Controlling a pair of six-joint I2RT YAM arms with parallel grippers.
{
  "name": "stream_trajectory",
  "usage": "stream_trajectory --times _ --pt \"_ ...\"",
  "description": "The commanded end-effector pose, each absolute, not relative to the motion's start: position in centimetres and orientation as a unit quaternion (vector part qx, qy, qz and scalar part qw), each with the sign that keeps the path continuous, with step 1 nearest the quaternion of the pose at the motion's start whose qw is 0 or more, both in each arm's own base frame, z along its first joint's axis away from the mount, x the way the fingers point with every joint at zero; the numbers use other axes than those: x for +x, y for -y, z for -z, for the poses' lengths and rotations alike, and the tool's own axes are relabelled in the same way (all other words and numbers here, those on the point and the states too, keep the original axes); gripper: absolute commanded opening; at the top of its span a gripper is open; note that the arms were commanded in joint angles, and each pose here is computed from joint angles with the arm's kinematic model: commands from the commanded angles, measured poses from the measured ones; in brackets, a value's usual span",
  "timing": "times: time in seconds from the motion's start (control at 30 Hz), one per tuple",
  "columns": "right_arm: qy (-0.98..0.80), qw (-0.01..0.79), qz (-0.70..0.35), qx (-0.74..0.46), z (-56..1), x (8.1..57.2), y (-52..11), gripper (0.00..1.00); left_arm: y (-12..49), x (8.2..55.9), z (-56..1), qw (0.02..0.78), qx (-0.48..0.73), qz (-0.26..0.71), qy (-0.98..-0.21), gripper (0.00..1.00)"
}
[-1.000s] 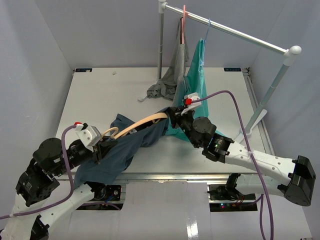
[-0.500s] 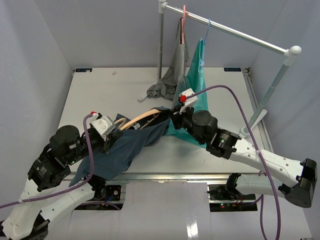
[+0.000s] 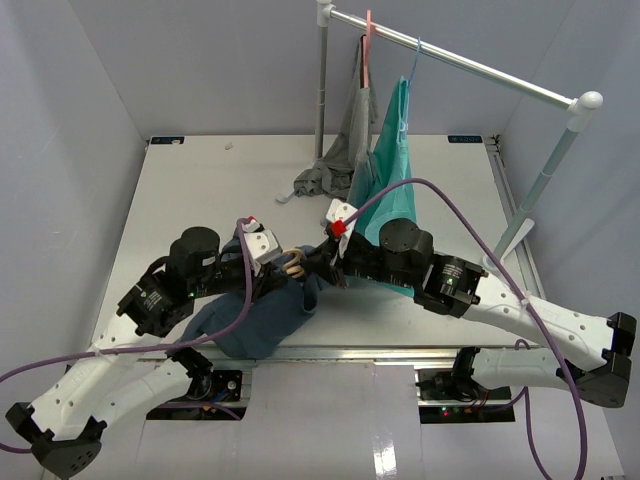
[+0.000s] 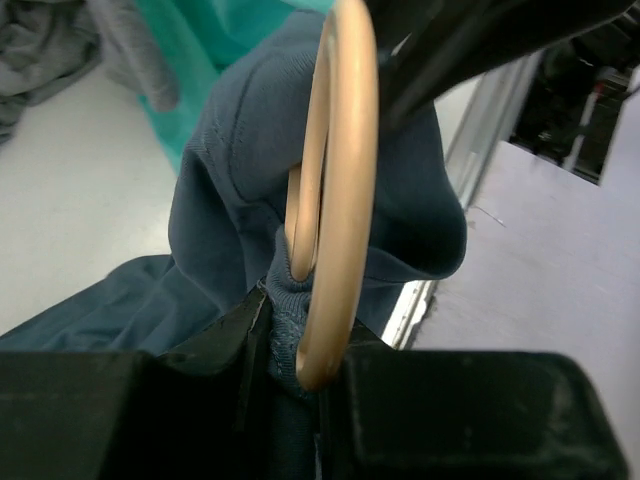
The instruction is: Place the t-shirt on the hanger
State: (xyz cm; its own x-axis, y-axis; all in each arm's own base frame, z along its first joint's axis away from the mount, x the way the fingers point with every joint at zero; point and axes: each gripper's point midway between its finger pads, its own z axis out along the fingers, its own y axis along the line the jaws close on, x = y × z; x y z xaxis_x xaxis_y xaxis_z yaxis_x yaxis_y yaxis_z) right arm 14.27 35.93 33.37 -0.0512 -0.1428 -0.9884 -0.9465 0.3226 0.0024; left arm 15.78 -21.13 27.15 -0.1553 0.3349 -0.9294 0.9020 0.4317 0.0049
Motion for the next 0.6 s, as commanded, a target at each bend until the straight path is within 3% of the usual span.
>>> stream_trajectory --times 0.0,0.03,0.17,0.57 --pt "-0.531 0.511 -0.425 -0.526 -34.1 10.2 -35.4 0.39 23.4 12.6 -29.9 0.478 0.479 0.393 -0.623 0.0" --pt "-0.527 0.509 -0.423 -0.534 -34.0 9.9 -35.2 0.46 23.5 12.3 -30.0 0.475 0.482 0.402 -0.617 0.0" --pt "-0.503 0.52 -0.423 -0.547 -34.5 9.3 -34.5 0.53 23.7 11.2 -30.5 0.476 0.489 0.425 -0.595 0.0" --pt "-0.438 0.57 -0.439 -0.539 -38.2 10.0 -37.2 0.54 24.1 9.6 -31.2 0.473 0.497 0.464 -0.561 0.0"
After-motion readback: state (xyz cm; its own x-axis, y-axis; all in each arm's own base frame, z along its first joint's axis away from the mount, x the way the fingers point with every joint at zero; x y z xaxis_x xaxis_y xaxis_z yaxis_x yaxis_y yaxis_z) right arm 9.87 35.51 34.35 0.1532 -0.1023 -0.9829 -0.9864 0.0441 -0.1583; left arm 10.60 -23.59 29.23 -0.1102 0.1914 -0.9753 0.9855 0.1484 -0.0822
